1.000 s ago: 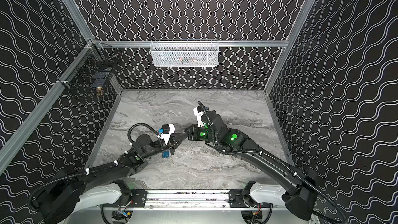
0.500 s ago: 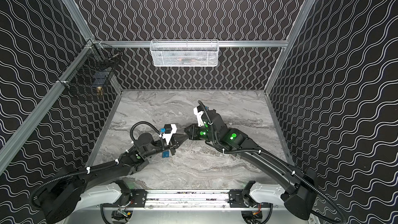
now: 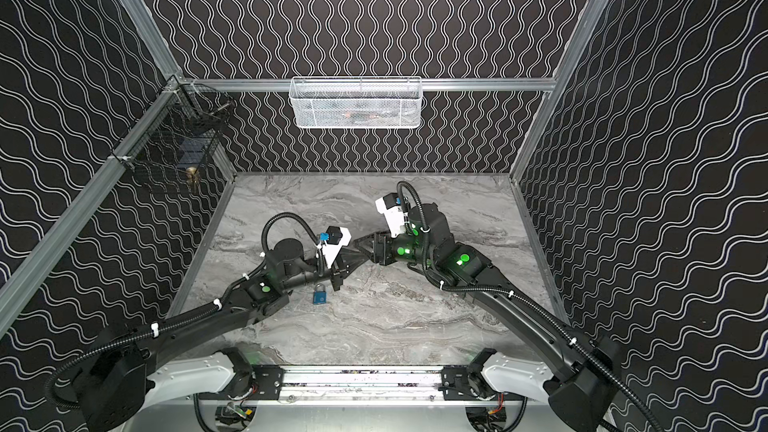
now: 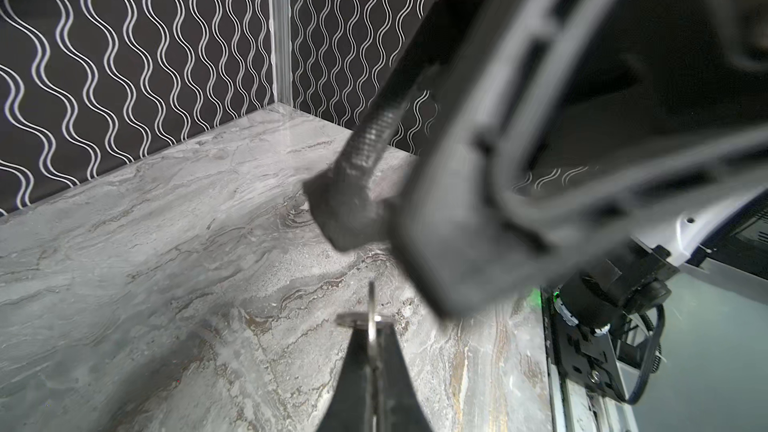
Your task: Unlock with the key
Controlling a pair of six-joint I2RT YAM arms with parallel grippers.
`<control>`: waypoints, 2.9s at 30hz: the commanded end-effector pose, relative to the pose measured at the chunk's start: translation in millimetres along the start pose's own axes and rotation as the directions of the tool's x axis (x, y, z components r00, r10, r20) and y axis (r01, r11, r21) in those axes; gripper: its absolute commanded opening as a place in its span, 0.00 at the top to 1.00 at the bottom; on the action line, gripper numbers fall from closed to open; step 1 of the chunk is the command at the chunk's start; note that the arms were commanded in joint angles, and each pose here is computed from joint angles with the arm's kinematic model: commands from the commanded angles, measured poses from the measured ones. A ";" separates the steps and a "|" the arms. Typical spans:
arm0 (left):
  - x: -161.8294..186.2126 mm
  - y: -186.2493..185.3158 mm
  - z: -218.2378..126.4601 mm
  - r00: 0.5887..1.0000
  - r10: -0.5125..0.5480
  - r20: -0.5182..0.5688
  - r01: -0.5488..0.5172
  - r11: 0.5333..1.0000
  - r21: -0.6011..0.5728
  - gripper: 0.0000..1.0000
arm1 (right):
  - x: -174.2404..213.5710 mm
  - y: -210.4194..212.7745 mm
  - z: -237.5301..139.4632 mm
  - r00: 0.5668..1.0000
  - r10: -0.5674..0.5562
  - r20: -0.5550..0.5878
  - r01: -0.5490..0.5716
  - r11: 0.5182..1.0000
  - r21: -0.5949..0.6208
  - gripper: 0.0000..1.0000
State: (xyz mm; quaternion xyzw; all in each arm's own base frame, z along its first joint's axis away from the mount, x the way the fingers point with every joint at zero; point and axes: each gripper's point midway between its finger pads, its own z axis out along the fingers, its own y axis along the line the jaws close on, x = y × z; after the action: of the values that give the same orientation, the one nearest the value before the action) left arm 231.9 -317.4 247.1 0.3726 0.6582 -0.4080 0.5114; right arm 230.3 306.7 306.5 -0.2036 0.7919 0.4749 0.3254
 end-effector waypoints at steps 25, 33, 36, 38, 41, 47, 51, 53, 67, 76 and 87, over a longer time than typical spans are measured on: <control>-20.3 -16.3 1.2 1.000 0.012 0.017 -0.013 0.996 0.093 1.00 | 15.9 -19.1 0.2 0.988 -0.154 0.012 0.155 0.984 -0.089 0.72; -22.3 -16.9 -0.1 1.000 0.008 0.022 -0.010 0.996 0.092 1.00 | 16.3 -24.2 -0.3 0.988 -0.151 0.011 0.152 0.986 -0.074 0.89; -24.2 -18.8 0.4 1.000 0.006 0.019 -0.008 0.995 0.104 1.00 | 14.7 -22.0 -1.8 0.988 -0.153 0.020 0.155 0.984 -0.084 0.94; -24.4 -18.4 0.3 1.000 0.001 0.019 -0.003 0.995 0.101 1.00 | 12.8 -20.1 -3.0 0.988 -0.153 0.029 0.155 0.984 -0.089 0.97; -26.8 -18.5 -0.9 1.000 0.000 0.023 -0.002 0.995 0.098 0.99 | 10.3 -18.0 -5.0 0.988 -0.151 0.045 0.154 0.984 -0.093 1.00; -26.5 -15.1 -5.3 0.999 -0.021 0.024 0.020 0.998 0.065 0.58 | 0.3 -11.7 -11.2 0.987 -0.127 0.095 0.137 0.985 -0.108 1.00; -30.6 -5.3 -17.5 0.991 -0.119 0.063 0.120 0.993 -0.016 0.39 | -12.7 -13.7 -16.8 0.984 -0.090 0.155 0.102 0.992 -0.072 1.00; -42.0 7.0 -25.3 0.977 -0.178 0.119 0.189 0.978 -0.093 0.39 | -23.7 -21.3 -21.5 0.973 -0.063 0.220 0.069 0.997 -0.020 1.00; -97.5 40.6 -33.8 0.621 -0.643 0.447 0.738 0.672 -0.059 0.38 | -63.9 -11.3 -33.6 0.850 0.189 0.491 -0.105 0.976 -0.193 1.00; -122.4 28.8 -21.1 0.509 -0.690 0.514 0.770 0.632 0.085 0.48 | -75.7 0.1 -38.2 0.793 0.244 0.559 -0.124 0.962 -0.244 1.00; -134.7 14.8 -17.8 0.472 -0.691 0.548 0.730 0.655 0.195 0.65 | -76.4 0.2 -40.7 0.749 0.267 0.607 -0.155 0.960 -0.232 1.00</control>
State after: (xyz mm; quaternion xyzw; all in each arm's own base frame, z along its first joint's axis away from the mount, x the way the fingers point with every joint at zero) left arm 267.2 -311.9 358.4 -0.0819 0.6181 -0.6272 0.4668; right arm 268.6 278.6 361.4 0.0131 0.6334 0.6075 0.4791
